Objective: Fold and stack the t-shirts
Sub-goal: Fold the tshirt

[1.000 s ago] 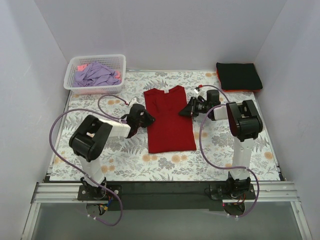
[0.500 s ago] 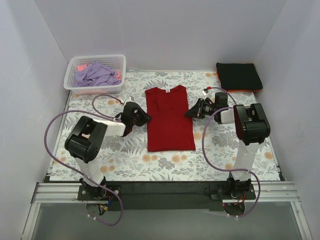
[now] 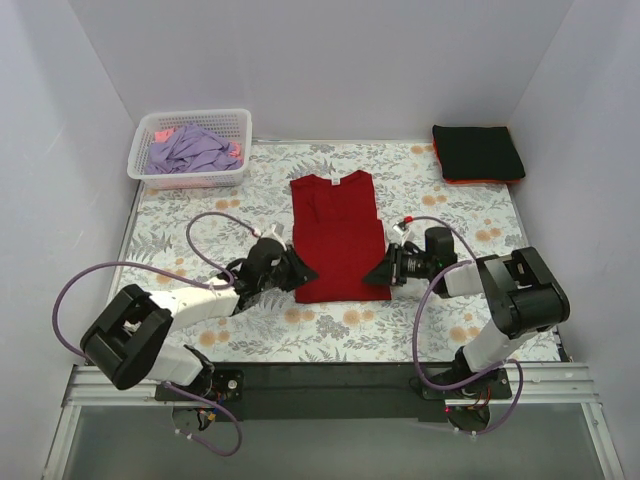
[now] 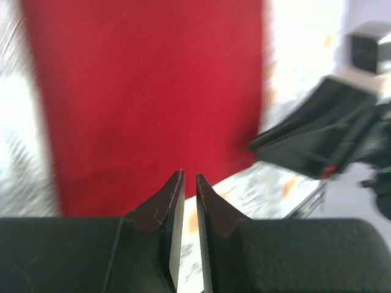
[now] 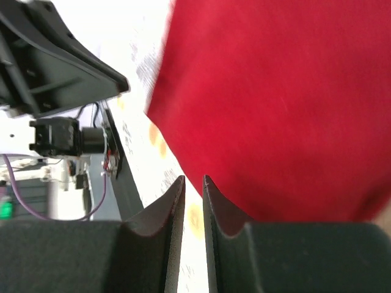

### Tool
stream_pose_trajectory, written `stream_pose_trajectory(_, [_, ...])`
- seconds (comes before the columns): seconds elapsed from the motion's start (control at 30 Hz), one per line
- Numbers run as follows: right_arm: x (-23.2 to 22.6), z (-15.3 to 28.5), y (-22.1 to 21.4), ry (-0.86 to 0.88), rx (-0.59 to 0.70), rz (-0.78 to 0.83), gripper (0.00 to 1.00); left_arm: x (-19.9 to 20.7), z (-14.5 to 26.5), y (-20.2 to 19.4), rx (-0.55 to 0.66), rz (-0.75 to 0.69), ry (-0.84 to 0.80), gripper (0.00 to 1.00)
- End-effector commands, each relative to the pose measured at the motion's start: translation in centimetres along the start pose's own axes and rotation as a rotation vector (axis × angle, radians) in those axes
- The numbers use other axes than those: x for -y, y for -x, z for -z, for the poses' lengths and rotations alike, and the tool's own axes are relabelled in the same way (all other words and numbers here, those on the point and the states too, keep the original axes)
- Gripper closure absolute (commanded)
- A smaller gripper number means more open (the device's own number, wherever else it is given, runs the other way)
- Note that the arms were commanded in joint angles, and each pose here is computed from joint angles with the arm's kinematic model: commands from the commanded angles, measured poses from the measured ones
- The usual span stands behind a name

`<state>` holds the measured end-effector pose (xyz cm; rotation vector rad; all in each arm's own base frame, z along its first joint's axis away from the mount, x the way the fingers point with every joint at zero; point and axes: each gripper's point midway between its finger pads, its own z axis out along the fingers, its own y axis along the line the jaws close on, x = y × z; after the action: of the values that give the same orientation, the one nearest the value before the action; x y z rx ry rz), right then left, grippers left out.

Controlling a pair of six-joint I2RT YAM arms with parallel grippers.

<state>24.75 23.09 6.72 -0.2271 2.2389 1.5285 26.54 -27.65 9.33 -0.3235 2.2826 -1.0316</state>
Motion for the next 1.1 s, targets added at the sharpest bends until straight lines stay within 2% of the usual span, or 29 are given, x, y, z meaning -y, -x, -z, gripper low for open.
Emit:
stream_pose_trajectory(0.0, [1.5, 0.2, -2.3, -0.019, -0.017, -0.015, 0.77, -5.2, 0.6, -4.1, -0.094, 0.089, 0.148, 0.89])
stream_pose_trajectory(0.17, [5.6, 0.8, -5.9, -0.115, -0.049, -0.124, 0.79, -9.4, 1.2, -6.6, -0.119, 0.178, 0.241, 0.93])
stream_pose_trajectory(0.3, [5.1, 1.6, -6.5, -0.114, -0.035, -0.143, 0.79, -9.7, 2.7, -6.5, -0.095, 0.212, 0.249, 0.93])
stream_pose_trajectory(0.43, [1.6, 2.4, -3.8, -0.052, 0.043, -0.036, 0.78, -8.1, 4.4, -4.1, 0.012, 0.194, 0.198, 0.93])
stream_pose_trajectory(0.57, [0.2, 2.5, -1.1, -0.044, 0.109, 0.018, 0.78, -6.3, 4.9, -1.9, 0.092, 0.152, 0.142, 0.93])
stream_pose_trajectory(0.73, [2.2, 2.2, 0.8, -0.114, 0.154, -0.013, 0.78, -4.2, 3.1, -0.5, 0.094, 0.096, 0.109, 0.91])
stream_pose_trajectory(0.87, [5.5, 2.3, 0.9, -0.198, 0.173, -0.093, 0.78, -4.6, 0.6, -0.3, 0.062, 0.026, 0.158, 0.89])
stream_pose_trajectory(0.97, [7.3, 2.4, 0.0, -0.233, 0.157, -0.141, 0.78, -7.1, -0.9, -1.5, 0.013, 0.037, 0.239, 0.89])
stream_pose_trajectory(1.07, [7.4, 2.6, -0.8, -0.237, 0.149, -0.145, 0.78, -8.3, -0.7, -2.5, -0.010, 0.064, 0.270, 0.89])
